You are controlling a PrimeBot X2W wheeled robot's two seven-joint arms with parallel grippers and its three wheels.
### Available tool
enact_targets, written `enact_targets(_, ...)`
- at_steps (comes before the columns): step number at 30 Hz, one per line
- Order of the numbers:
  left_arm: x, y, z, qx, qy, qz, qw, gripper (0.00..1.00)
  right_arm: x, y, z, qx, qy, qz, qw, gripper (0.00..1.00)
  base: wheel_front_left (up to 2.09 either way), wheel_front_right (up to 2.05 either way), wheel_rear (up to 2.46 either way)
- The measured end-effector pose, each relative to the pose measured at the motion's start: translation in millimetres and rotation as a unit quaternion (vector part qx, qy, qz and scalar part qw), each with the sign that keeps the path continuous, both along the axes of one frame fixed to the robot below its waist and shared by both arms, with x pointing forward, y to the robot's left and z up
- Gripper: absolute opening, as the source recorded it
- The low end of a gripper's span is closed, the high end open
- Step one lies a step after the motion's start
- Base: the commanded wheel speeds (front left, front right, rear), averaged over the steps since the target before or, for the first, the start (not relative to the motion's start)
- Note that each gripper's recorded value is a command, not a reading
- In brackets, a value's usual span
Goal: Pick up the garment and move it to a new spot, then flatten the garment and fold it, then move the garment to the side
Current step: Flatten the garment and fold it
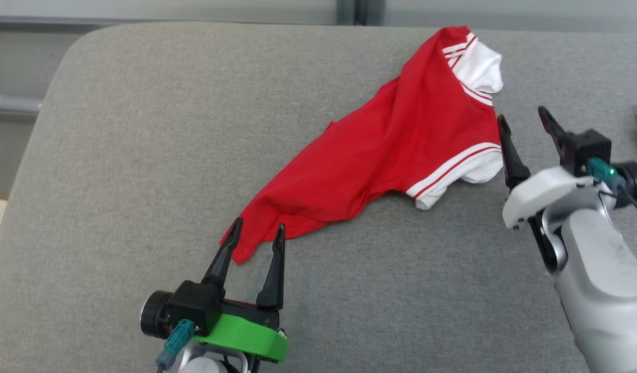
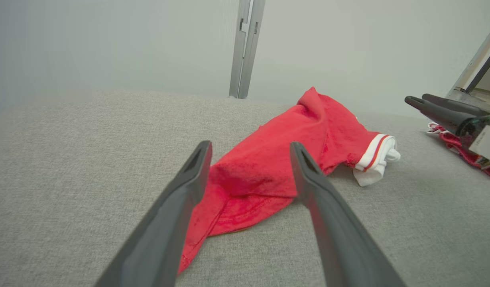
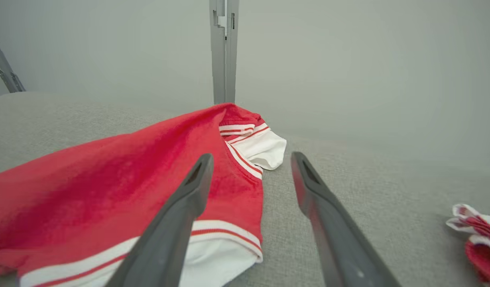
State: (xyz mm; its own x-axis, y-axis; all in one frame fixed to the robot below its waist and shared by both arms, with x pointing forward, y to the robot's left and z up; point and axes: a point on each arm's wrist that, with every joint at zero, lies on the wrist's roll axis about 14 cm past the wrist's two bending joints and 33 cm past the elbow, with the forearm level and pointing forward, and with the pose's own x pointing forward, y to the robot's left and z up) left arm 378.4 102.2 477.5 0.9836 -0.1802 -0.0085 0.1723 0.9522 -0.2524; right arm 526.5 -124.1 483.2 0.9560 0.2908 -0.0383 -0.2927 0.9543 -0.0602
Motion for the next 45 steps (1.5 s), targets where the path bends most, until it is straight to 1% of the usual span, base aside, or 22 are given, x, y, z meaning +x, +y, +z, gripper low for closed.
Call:
enact_targets(3, -0.4, -7.9, 7.7, -0.002, -0.012, -0.013, 1.000, 1.00, -29.8, -15.1, -9.6, 0.023, 0.013, -0.024, 0.999, 1.00, 0.00, 0.00, 0.00)
enact_targets(5, -0.8, -12.2, 11.5, -0.001, -0.019, -0.021, 1.000, 1.00, -47.7, -16.2, -19.1, 0.040, 0.027, -0.034, 0.998, 1.00, 0.00, 0.00, 0.00)
enact_targets(7, -0.9, -15.2, 14.4, 0.001, -0.024, -0.026, 0.999, 1.00, -60.0, -17.7, -26.4, 0.050, 0.039, -0.043, 0.997, 1.00, 0.00, 0.00, 0.00)
enact_targets(9, -1.0, -15.9, 15.7, 0.001, -0.026, -0.028, 0.999, 1.00, -65.0, -18.3, -32.1, 0.053, 0.048, -0.047, 0.996, 1.00, 0.00, 0.00, 0.00)
enact_targets(13, -0.5, -12.4, 14.1, 0.002, -0.024, -0.023, 0.999, 1.00, -65.5, -10.6, -46.8, 0.058, 0.071, -0.045, 0.995, 1.00, 0.00, 0.00, 0.00)
enact_targets(16, -0.1, -6.2, 11.5, 0.004, -0.020, -0.014, 1.000, 1.00, -57.8, -3.2, -55.2, 0.058, 0.085, -0.040, 0.994, 1.00, 0.00, 0.00, 0.00)
enact_targets(25, -1.1, 19.5, 4.3, 0.014, -0.008, 0.026, 1.000, 1.00, -37.5, 33.3, -79.8, 0.057, 0.126, -0.004, 0.990, 1.00, 0.00, 0.00, 0.00)
enact_targets(26, -1.5, 21.4, 3.7, 0.015, -0.006, 0.029, 0.999, 1.00, -36.5, 35.2, -82.1, 0.056, 0.129, -0.002, 0.990, 0.94, 0.00, 0.00, 0.00)
enact_targets(27, -2.1, 23.6, 2.8, 0.016, -0.005, 0.032, 0.999, 1.00, -35.2, 37.1, -84.6, 0.055, 0.133, 0.000, 0.990, 0.50, 0.00, 0.00, 0.00)
enact_targets(28, -2.5, 25.5, 2.1, 0.017, -0.003, 0.035, 0.999, 1.00, -34.4, 38.2, -87.6, 0.053, 0.137, 0.001, 0.989, 0.37, 0.00, 0.00, 0.00)
enact_targets(30, -3.1, 28.6, 0.9, 0.018, -0.001, 0.040, 0.999, 1.00, -34.3, 39.3, -93.2, 0.049, 0.146, 0.003, 0.988, 0.00, 0.00, 0.00, 0.00)
enact_targets(34, -1.9, 29.9, 0.6, 0.019, -0.001, 0.044, 0.999, 1.00, -33.4, 36.7, -92.0, 0.044, 0.145, 0.003, 0.988, 0.00, 0.00, 0.00, 0.00)
enact_targets(36, -0.8, 26.9, 1.4, 0.018, -0.002, 0.039, 0.999, 1.00, -32.0, 35.4, -84.7, 0.045, 0.133, 0.003, 0.990, 0.00, 0.00, 0.00, 0.00)
enact_targets(39, 0.9, 20.6, 3.1, 0.015, -0.006, 0.030, 0.999, 1.00, -28.1, 30.9, -63.4, 0.049, 0.099, 0.004, 0.994, 0.00, 0.00, 0.00, 0.00)
enact_targets(45, 2.2, 6.7, 5.1, 0.009, -0.010, 0.009, 1.000, 1.00, -43.2, 5.8, -41.6, 0.040, 0.059, -0.004, 0.997, 0.00, 0.00, 0.00, 0.00)
